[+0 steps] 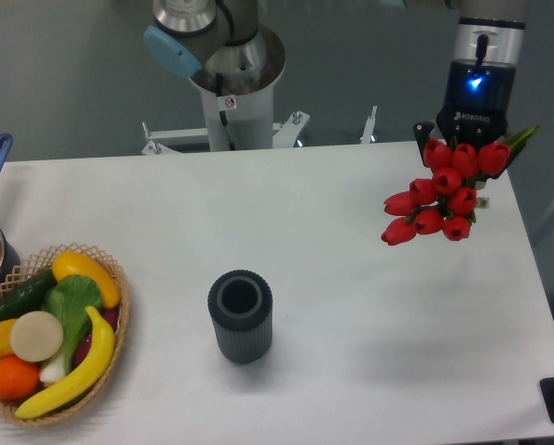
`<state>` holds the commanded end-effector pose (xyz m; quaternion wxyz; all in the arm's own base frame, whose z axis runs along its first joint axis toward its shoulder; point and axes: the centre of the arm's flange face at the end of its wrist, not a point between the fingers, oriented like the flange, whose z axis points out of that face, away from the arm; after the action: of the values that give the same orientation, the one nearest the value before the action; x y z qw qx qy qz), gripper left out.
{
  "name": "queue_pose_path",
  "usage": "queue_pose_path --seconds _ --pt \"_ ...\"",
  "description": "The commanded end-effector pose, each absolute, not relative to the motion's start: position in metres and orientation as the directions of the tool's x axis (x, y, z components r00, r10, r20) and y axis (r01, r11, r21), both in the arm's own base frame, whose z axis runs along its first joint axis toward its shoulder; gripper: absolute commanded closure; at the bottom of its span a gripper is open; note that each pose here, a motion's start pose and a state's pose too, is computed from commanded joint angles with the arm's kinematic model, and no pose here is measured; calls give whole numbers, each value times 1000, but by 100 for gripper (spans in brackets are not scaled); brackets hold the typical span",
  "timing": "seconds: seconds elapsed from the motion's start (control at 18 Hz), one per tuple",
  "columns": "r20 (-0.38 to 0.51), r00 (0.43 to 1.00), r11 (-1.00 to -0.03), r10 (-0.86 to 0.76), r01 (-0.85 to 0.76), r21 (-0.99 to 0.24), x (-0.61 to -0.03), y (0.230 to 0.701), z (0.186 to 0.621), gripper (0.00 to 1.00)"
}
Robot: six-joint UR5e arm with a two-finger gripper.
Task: Place the flowers on the table
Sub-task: 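Lower the held red tulip bunch toward the table surface beside the vase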
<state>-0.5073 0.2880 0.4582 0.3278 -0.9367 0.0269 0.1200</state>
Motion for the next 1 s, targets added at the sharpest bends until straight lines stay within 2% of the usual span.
queue_pose_path --seconds 0.39,0.78,1.0 --pt "-257 966 -837 25 -120 -534 -505 290 451 61" --pt "-294 955 -926 -28 -136 -351 -486 316 440 61" --pt "-295 951 -965 -91 -158 -211 -467 340 420 61"
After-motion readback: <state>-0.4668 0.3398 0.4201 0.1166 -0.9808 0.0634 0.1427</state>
